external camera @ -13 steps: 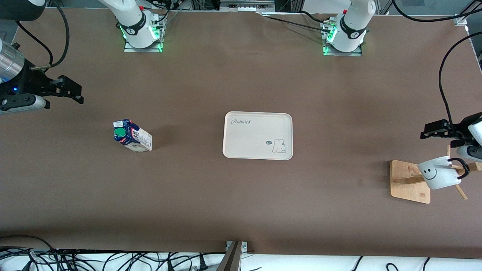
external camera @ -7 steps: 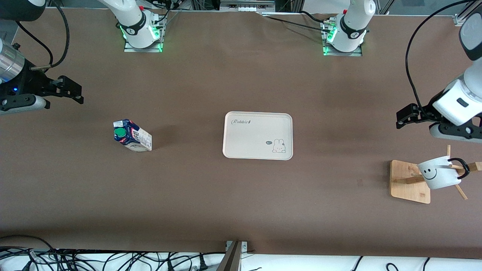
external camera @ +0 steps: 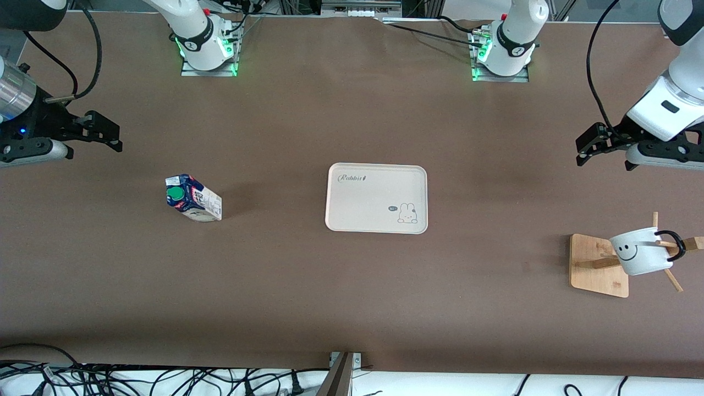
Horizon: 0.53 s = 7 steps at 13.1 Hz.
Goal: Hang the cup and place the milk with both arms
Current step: 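Release the mug and raise the left gripper away from the stand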
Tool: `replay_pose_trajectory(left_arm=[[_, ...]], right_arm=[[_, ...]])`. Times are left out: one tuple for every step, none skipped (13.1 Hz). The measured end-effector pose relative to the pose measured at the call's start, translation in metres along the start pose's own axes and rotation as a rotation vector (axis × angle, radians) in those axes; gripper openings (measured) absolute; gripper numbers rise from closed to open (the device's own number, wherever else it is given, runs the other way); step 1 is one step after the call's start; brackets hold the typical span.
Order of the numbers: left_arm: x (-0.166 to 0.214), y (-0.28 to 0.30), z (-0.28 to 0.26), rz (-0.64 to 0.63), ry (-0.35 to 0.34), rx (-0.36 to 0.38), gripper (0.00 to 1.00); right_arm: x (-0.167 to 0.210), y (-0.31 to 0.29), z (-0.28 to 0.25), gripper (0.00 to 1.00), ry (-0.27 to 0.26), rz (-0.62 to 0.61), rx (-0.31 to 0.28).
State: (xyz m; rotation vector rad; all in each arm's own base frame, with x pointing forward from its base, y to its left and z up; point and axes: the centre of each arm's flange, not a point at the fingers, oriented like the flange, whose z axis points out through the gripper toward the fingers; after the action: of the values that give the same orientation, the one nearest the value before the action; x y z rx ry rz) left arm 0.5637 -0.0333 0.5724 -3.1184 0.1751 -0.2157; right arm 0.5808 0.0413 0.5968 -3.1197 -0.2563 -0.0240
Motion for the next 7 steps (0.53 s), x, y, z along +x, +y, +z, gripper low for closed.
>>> replay_pose_trajectory(left_arm=[[-0.0001, 0.0054, 0.0006, 0.011, -0.003, -0.002, 1.0], [-0.0009, 0.0095, 0.0015, 0.019, -0.012, -0.003, 1.0], [-0.0024, 0.0111, 0.0027, 0.021, -0.026, -0.004, 1.0], [-0.0037, 0.0094, 0.0038, 0.018, -0.039, -0.004, 1.0], [-0.0041, 0.0067, 0.0044, 0.014, -0.047, -0.004, 1.0], [-0.0034, 0.0054, 0.0047, 0.012, -0.057, -0.004, 1.0], [-0.0016, 0.0053, 0.0045, 0.012, -0.062, -0.005, 1.0]], right_arm=[[0.0, -0.0001, 0.0, 1.0, 0.0, 0.0, 0.0], [0.0, -0.0001, 0.0, 1.0, 0.0, 0.0, 0.0], [-0.0001, -0.0001, 0.0001, 1.0, -0.001, 0.0, 0.0], [-0.0004, -0.0002, 0.0004, 1.0, -0.004, 0.0, 0.0], [-0.0008, -0.0002, 0.0007, 1.0, -0.007, 0.0, 0.001], [-0.0009, -0.0002, 0.0008, 1.0, -0.009, 0.0, 0.001], [-0.001, -0.0002, 0.0008, 1.0, -0.009, 0.0, 0.001]])
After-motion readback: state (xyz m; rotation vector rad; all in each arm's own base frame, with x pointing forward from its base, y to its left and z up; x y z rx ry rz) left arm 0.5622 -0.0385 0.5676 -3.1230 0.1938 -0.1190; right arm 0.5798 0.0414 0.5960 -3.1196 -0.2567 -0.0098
